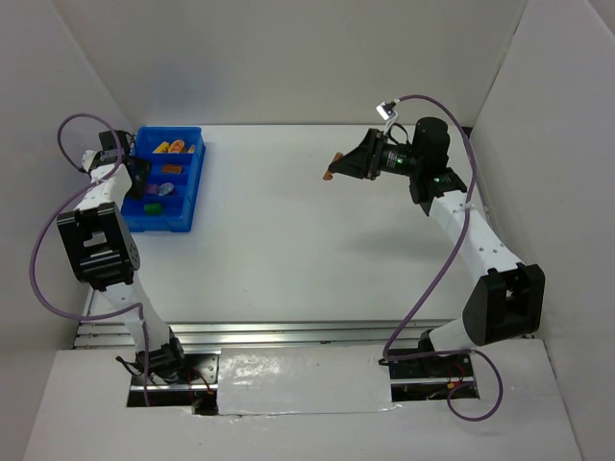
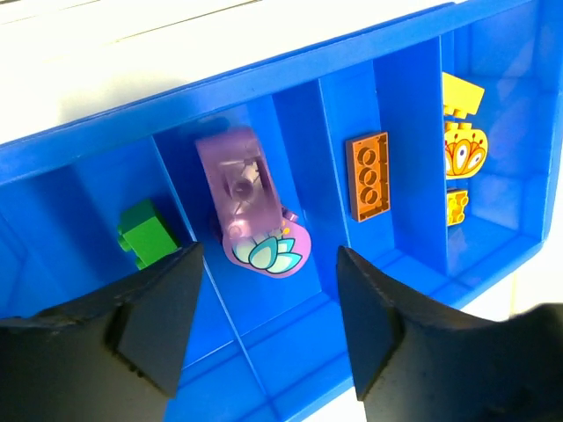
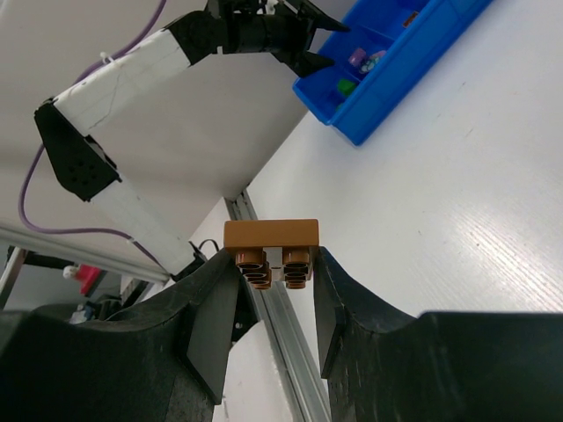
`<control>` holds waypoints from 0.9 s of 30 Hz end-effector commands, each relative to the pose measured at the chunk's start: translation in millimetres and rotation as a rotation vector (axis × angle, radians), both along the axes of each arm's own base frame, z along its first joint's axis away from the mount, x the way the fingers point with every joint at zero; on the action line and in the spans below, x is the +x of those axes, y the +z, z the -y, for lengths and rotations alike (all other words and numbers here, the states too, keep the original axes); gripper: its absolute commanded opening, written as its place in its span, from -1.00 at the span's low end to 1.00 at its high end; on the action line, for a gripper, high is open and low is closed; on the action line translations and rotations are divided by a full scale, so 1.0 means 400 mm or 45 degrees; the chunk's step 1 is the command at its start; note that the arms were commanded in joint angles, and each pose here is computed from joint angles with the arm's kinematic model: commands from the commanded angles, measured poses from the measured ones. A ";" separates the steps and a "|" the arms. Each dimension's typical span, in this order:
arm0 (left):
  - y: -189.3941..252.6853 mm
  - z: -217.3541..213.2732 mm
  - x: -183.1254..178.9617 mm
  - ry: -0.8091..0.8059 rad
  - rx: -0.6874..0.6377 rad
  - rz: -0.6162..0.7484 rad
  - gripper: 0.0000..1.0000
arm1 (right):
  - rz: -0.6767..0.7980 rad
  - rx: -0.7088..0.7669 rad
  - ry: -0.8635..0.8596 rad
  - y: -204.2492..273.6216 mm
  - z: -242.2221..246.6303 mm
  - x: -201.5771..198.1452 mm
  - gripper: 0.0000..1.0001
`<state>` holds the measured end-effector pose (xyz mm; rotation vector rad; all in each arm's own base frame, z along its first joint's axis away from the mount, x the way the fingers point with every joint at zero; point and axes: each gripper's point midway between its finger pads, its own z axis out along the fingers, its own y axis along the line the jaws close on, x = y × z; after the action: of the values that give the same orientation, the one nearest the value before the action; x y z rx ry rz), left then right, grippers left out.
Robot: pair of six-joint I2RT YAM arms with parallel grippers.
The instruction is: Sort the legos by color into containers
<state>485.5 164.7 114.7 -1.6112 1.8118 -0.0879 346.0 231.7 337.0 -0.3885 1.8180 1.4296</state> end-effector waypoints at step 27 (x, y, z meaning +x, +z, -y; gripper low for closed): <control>0.674 1.088 -0.237 -2.389 -0.164 1.327 0.99 | 0.132 0.235 0.271 0.159 -0.045 -0.047 -1.00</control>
<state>420.9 -278.8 336.6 0.3634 1.8562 -1.4469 343.0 246.6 372.1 -0.4420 1.6989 1.6389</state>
